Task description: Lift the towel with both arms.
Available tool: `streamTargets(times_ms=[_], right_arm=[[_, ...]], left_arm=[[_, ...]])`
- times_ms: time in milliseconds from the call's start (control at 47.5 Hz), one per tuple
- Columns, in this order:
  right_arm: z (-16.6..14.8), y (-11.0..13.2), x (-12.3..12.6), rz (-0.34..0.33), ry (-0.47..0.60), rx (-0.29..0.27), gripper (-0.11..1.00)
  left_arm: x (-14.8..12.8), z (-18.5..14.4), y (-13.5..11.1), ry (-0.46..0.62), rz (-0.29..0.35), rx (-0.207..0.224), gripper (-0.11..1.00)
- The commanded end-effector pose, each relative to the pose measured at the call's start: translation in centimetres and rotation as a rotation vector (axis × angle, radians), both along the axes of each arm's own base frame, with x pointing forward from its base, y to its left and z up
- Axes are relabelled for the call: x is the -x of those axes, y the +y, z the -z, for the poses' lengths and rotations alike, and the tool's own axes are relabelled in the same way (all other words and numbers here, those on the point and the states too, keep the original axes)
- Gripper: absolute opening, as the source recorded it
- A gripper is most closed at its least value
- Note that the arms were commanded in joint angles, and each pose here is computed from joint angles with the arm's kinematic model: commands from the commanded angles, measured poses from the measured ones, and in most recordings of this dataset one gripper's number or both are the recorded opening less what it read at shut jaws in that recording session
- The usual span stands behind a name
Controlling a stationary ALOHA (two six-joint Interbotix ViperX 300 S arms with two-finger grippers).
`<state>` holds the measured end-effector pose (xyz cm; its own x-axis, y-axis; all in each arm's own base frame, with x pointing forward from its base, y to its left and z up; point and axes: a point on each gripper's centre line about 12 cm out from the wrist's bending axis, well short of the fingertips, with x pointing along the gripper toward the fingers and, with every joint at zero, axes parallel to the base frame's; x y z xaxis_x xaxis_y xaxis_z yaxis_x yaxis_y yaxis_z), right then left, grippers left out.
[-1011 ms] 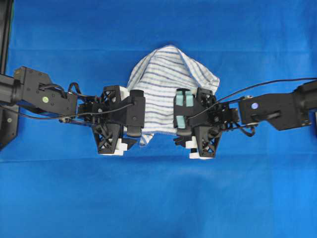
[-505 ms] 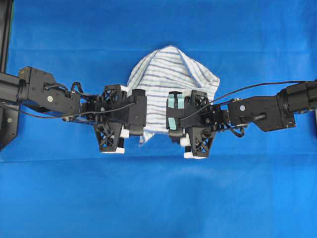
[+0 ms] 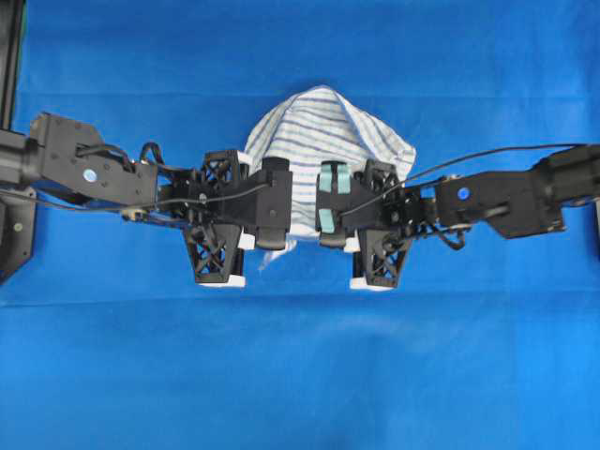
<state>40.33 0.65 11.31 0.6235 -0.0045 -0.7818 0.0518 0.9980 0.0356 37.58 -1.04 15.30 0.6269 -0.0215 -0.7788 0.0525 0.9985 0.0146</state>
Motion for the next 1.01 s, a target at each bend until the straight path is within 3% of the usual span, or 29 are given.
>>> streamTargets(times_ms=[0,295,568,737,989], right_arm=[[-4.5,-0.2,-0.4,0.0,-0.088,0.008,0.02],[-14.9,-1.3,2.0,0.021,-0.248,0.05,0.02],[-24.4,-2.2,5.1,0.044,-0.354,0.128,0.02],[-29.6,-2.6,6.8,0.068,-0.414,0.164,0.02],[-35.4,-2.9,8.9,0.094,-0.499,0.171,0.02]], left_arm=[[-0.4,-3.5,-0.1,-0.052,0.003,0.002,0.02],[-0.3,-13.2,0.0,-0.203,0.006,0.004,0.02],[1.1,-22.3,1.4,-0.35,-0.028,0.001,0.02],[1.7,-25.5,2.4,-0.41,-0.055,-0.007,0.02],[2.4,-29.7,2.7,-0.47,-0.064,-0.011,0.02]])
